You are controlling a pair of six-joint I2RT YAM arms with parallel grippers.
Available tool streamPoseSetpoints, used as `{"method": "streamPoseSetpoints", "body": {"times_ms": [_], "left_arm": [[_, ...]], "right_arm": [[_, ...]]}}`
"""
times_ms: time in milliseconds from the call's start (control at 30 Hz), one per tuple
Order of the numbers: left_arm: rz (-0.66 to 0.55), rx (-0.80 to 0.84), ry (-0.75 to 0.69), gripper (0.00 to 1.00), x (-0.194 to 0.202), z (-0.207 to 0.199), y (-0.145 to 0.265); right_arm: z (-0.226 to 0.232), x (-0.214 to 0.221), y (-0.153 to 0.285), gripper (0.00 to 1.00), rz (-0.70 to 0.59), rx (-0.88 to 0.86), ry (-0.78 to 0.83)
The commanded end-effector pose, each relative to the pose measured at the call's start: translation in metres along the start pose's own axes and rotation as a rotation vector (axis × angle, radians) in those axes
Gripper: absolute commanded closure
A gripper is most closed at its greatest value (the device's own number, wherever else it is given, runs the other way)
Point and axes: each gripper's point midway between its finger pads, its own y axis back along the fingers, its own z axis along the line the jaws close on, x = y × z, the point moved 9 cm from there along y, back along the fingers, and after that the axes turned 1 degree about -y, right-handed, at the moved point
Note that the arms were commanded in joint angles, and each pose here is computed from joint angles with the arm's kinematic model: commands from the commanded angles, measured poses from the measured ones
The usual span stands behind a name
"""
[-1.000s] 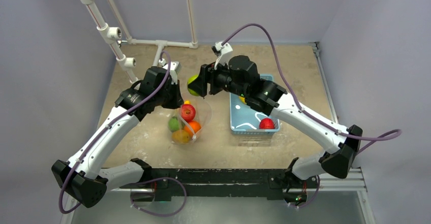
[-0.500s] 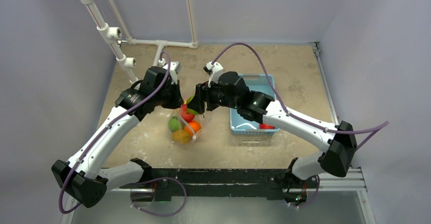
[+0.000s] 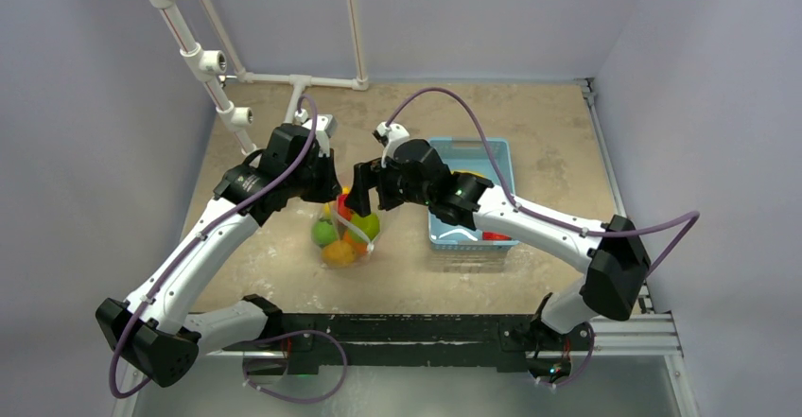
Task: Place the food in the zip-top bag and seal the zipper
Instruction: Place the fake fruit in the zipper food storage bag.
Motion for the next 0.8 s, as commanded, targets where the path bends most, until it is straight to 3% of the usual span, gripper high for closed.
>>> {"method": "streamPoseSetpoints", "body": {"times_ms": [0, 433, 767], "left_arm": [[-0.069, 0.022, 0.014, 1.00, -0.011, -0.005, 0.010], [-0.070, 0.024, 0.011, 1.00, -0.010, -0.005, 0.009], [-0.066, 0.034, 0.011, 1.00, -0.010, -0.006, 0.007]], "right_arm": [[0.008, -0.014, 0.004, 0.06, -0.077, -0.003, -0.013], [0.019, -0.046, 0.049, 0.05, -0.192, 0.045, -0.073], [-0.003, -0.040, 0.079, 0.06, -0.213, 0.248, -0.124]]}}
